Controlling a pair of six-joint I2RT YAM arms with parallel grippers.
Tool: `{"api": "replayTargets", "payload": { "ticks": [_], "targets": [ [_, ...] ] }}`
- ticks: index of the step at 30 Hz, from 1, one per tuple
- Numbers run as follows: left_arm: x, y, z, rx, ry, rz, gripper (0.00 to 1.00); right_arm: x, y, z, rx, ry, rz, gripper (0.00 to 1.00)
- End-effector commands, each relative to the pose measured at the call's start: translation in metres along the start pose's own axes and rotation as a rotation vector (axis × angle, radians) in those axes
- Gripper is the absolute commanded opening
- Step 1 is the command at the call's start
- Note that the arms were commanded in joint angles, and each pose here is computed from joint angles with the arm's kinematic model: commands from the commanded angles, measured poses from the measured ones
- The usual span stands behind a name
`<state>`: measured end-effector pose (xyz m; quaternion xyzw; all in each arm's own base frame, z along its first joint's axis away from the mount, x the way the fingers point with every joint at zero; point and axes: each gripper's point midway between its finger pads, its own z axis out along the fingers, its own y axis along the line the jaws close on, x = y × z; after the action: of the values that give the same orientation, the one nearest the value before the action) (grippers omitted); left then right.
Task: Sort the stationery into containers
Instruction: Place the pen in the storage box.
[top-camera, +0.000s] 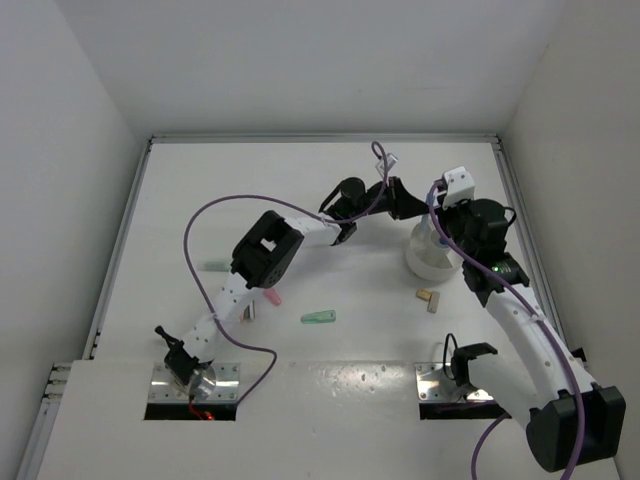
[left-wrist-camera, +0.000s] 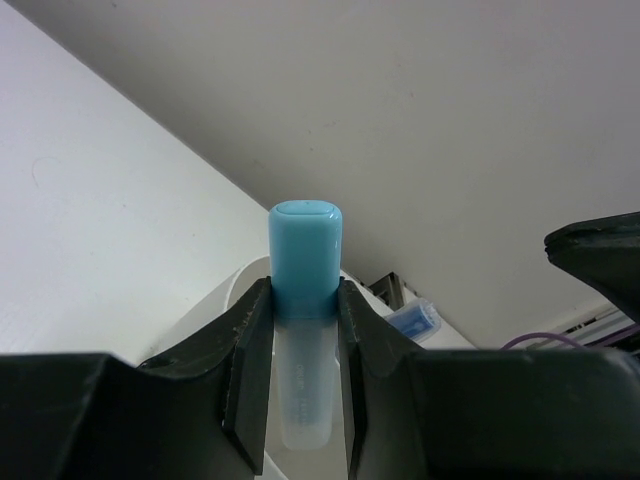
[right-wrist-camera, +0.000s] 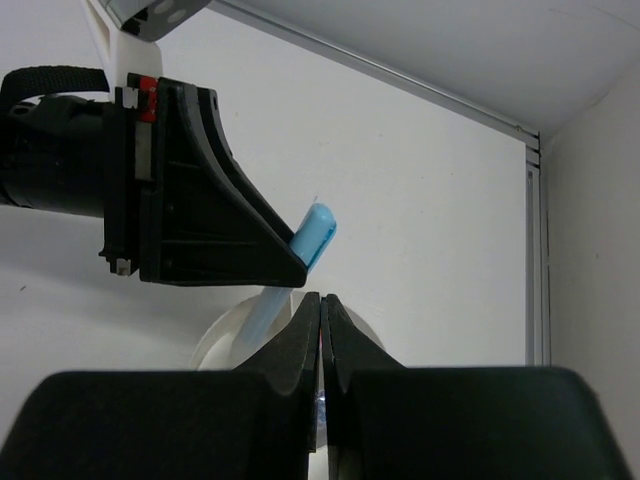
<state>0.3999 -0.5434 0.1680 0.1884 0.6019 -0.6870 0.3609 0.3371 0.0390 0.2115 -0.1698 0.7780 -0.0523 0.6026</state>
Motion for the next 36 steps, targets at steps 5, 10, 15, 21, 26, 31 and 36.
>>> {"api": "replayTargets", "payload": {
  "ticks": [5,10,15,21,26,31,36],
  "targets": [
    [0.009,-0.014,0.018,0.04,0.035,0.071,0.29,-0.009,-0.005,0.002,0.021,-0.036,0.008,0.0],
    [0.016,-0.007,0.017,0.027,0.046,0.059,0.34,-0.009,-0.005,0.002,0.021,-0.036,0.008,0.0],
    [0.014,-0.008,0.017,0.02,0.051,0.072,0.44,-0.009,-0.005,0.002,0.021,-0.036,0.008,0.0],
    [0.007,-0.015,0.019,0.026,0.047,0.086,0.49,-0.009,-0.005,0.002,0.021,-0.036,0.008,0.0],
    [-0.026,-0.031,0.015,0.033,0.001,0.128,0.5,-0.009,-0.005,0.002,0.021,-0.036,0.008,0.0],
    [-0.081,-0.042,0.003,-0.017,-0.061,0.211,0.54,-0.011,-0.006,0.0,0.023,-0.045,0.009,0.0],
    [-0.119,-0.058,-0.015,-0.047,-0.109,0.262,0.55,-0.011,-0.006,0.0,0.023,-0.045,0.009,0.0]
  ]
}}
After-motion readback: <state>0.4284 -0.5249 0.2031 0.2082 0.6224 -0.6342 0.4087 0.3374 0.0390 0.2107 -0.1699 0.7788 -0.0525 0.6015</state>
